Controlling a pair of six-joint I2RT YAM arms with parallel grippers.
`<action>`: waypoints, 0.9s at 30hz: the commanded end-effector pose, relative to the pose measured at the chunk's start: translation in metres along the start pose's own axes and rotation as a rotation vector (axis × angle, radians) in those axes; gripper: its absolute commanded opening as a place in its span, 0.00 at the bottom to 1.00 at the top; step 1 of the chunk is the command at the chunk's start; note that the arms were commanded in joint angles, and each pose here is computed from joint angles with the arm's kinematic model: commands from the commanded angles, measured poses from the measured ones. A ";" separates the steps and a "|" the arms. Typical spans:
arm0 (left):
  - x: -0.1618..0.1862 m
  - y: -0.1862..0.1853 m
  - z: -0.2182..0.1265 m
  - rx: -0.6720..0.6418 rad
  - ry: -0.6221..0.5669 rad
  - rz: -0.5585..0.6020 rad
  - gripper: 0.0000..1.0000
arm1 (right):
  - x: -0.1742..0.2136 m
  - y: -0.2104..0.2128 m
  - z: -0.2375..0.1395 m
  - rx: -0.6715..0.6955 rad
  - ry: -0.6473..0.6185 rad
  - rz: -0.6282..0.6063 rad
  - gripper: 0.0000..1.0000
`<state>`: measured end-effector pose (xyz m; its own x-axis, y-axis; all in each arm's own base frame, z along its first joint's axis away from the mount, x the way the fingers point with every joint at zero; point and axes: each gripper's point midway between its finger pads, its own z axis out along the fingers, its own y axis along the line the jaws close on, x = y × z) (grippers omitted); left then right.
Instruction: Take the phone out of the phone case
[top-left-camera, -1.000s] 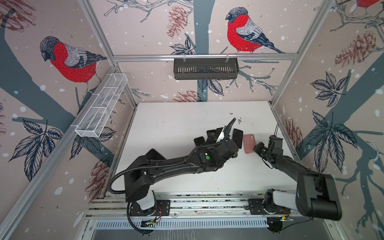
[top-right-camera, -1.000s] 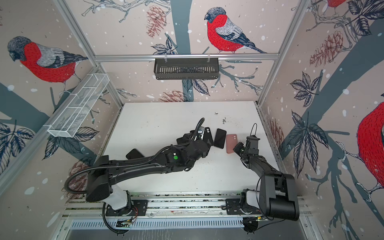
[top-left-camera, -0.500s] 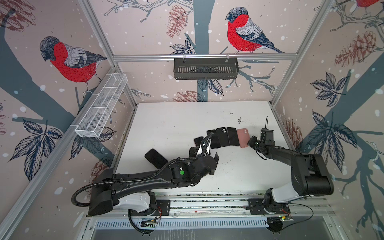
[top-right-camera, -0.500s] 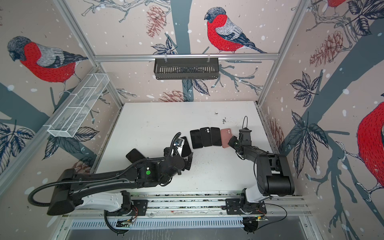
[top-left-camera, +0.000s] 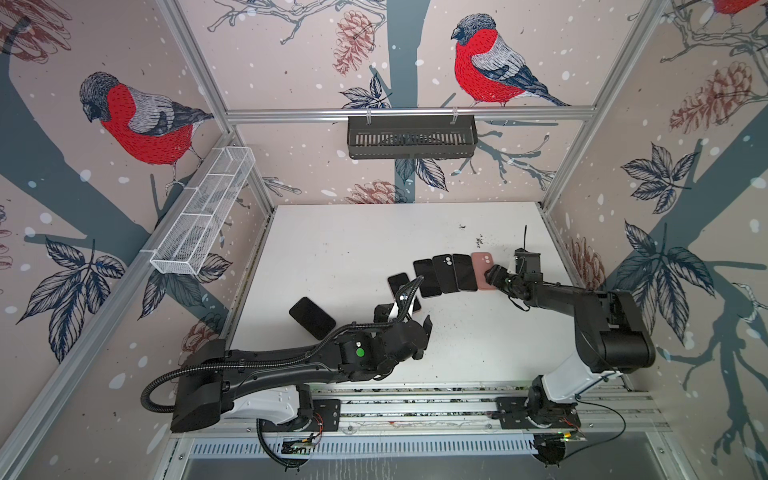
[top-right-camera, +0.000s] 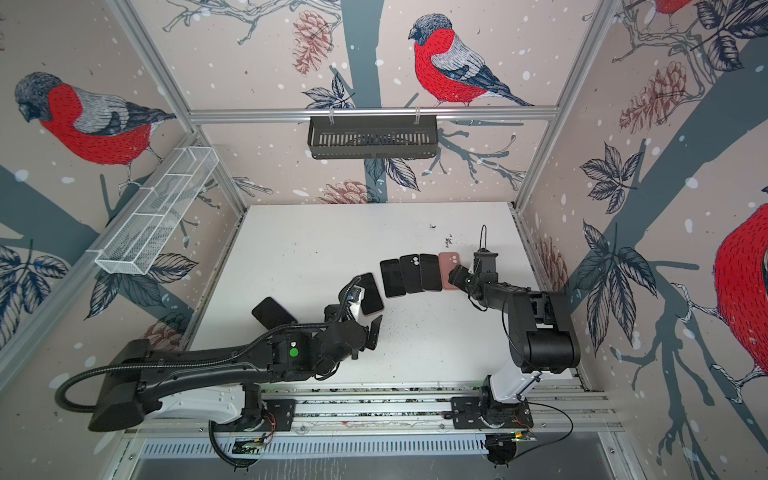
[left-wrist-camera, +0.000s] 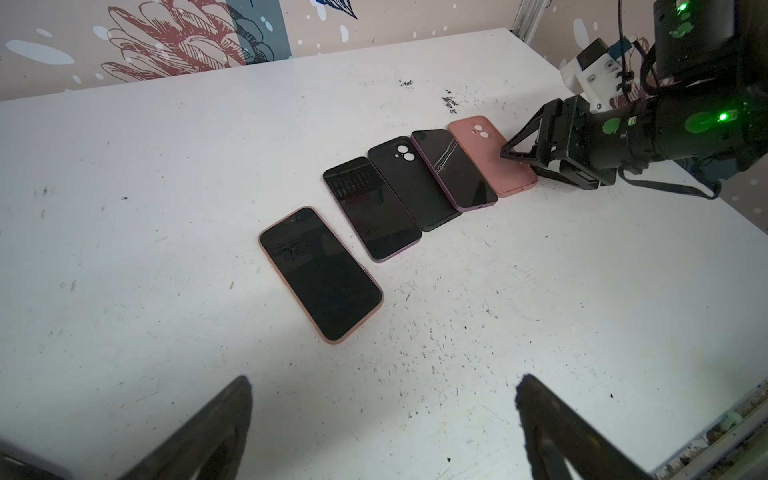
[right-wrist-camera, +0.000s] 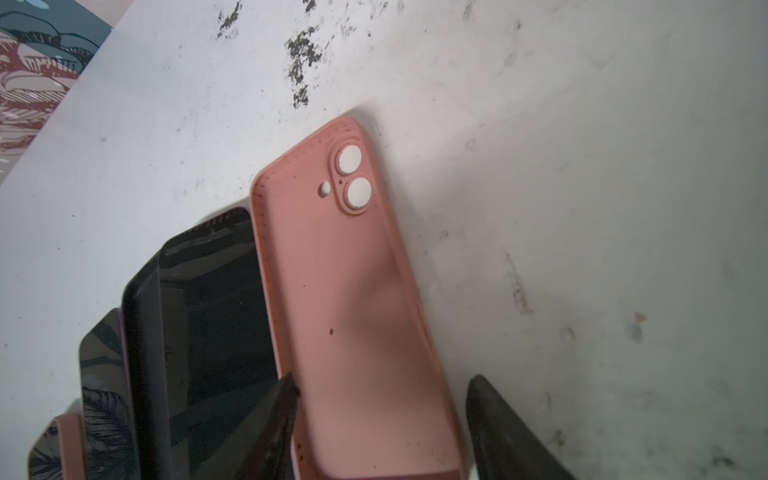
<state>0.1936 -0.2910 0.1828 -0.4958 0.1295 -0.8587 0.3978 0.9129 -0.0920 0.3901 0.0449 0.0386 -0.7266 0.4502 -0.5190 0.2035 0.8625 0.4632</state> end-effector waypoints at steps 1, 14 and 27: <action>-0.001 -0.005 0.001 0.010 -0.006 -0.034 0.98 | -0.004 -0.001 -0.008 0.035 0.008 -0.038 0.83; 0.002 -0.004 -0.011 0.029 -0.017 -0.077 0.97 | -0.012 0.093 -0.053 0.096 -0.120 -0.390 0.98; 0.009 -0.002 -0.013 0.034 -0.009 -0.082 0.96 | 0.034 0.086 0.012 0.271 0.017 -0.562 0.93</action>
<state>0.1769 -0.2895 0.1802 -0.5223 0.0824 -0.8488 0.4057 0.8995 -0.1623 0.3883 0.1460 0.0558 -0.7814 -0.0631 -0.6208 -0.0740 0.9972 -0.0082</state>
